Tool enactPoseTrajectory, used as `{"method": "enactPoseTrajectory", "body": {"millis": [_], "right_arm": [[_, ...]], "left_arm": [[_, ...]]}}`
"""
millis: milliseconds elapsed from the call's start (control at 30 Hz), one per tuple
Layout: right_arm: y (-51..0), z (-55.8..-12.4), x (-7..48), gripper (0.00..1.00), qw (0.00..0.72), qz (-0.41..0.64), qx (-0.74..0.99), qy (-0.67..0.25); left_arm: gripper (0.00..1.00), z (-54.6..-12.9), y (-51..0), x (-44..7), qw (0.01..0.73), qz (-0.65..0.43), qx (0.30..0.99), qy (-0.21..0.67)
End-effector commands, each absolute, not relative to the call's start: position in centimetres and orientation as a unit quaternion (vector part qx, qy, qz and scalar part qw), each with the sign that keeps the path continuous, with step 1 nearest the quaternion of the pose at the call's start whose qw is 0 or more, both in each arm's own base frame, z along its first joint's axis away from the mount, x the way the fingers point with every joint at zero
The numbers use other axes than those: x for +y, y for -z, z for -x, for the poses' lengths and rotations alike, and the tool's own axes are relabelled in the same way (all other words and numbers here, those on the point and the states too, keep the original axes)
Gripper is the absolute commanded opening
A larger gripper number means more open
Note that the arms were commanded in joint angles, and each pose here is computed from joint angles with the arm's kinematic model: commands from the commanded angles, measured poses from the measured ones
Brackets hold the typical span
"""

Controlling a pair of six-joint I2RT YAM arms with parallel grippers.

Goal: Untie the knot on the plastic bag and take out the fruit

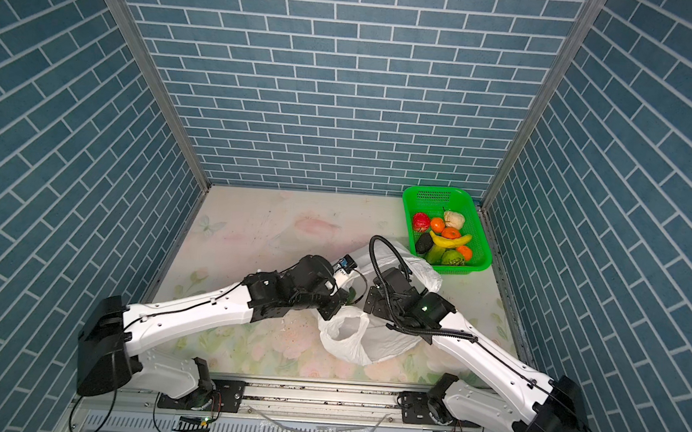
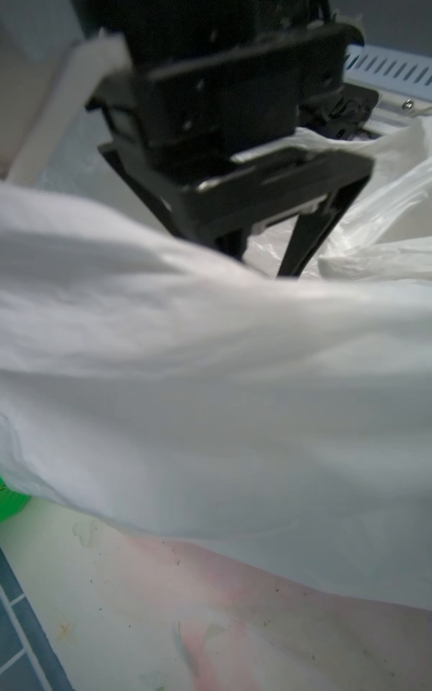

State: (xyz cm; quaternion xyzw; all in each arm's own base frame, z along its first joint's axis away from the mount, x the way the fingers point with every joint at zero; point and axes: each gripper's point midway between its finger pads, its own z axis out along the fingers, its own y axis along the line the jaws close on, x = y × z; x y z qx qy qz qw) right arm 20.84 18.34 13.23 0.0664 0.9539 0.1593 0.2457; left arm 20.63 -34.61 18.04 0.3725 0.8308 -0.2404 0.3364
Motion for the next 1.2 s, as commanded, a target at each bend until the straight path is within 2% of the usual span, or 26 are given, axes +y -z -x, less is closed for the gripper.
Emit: {"method": "enactPoseTrajectory", "body": {"millis": [0,367,733,967,1167], "right_arm": [[-11.5,-21.8,20.8,0.96,0.239,-0.074,0.947,-0.199],[-9.7,-24.8,27.6,0.97,0.219,-0.102,0.919,-0.312],[-7.2,-23.0,30.3,0.96,0.17,-0.079,0.932,-0.309],[-8.6,-21.7,33.8,0.98,0.164,-0.003,0.914,-0.371],[-6.4,-20.0,37.9,0.98,0.069,0.06,0.923,-0.374]], "left_arm": [[0.0,-19.9,-16.8,-34.2,0.335,-0.352,0.831,0.27],[0.0,-19.6,-15.5,-32.3,0.343,-0.357,0.817,0.297],[0.0,-20.2,-17.8,-31.7,0.365,-0.392,0.8,0.27],[0.0,-20.5,-18.2,-31.3,0.365,-0.411,0.794,0.259],[0.0,-20.3,-16.6,-30.3,0.35,-0.413,0.801,0.256]]}}
